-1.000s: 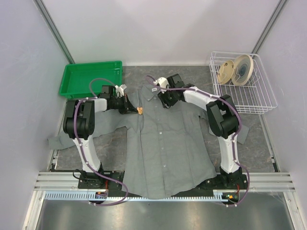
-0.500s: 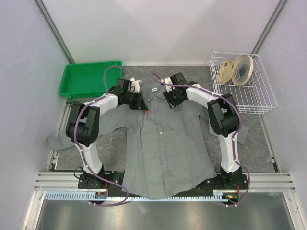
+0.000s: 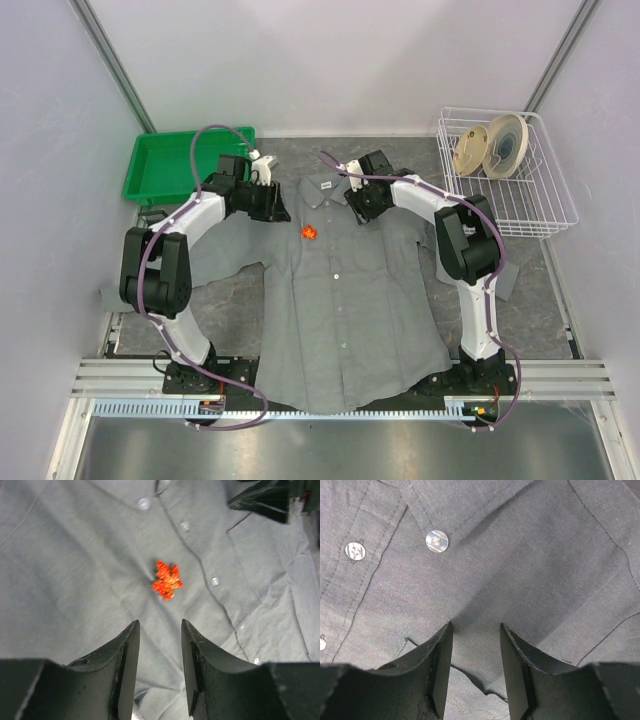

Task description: Pin the brooch onto the clothing

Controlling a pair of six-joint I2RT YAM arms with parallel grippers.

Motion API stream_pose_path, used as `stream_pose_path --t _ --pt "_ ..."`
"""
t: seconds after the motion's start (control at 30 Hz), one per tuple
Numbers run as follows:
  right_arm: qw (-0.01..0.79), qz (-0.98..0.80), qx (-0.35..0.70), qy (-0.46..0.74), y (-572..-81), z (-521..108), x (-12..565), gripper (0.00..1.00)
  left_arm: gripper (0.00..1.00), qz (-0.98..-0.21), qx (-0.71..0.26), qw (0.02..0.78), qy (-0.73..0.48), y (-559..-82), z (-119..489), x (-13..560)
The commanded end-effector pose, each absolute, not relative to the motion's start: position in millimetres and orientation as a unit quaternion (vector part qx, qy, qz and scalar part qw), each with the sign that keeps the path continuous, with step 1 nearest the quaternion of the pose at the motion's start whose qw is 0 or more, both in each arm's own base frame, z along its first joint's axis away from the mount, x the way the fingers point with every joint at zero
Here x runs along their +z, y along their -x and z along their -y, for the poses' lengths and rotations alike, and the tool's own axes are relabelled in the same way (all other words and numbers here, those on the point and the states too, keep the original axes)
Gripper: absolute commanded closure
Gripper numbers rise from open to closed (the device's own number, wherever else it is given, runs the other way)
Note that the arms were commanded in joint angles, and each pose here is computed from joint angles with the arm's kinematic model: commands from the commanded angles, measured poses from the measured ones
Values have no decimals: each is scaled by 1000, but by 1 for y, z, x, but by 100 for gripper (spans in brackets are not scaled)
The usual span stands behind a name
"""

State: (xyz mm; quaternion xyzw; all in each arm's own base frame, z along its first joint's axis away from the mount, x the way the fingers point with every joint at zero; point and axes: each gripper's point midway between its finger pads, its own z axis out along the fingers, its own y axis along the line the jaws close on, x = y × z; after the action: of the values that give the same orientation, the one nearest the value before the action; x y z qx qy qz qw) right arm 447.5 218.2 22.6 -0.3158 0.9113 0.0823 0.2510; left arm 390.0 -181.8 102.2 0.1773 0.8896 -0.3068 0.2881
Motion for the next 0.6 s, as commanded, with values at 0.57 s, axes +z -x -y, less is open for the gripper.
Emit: stream_pose_path --t 0.57 --pt "266 -909 73 313 -458 -219 30 48 64 -971 -142 169 -88 -380 36 16"
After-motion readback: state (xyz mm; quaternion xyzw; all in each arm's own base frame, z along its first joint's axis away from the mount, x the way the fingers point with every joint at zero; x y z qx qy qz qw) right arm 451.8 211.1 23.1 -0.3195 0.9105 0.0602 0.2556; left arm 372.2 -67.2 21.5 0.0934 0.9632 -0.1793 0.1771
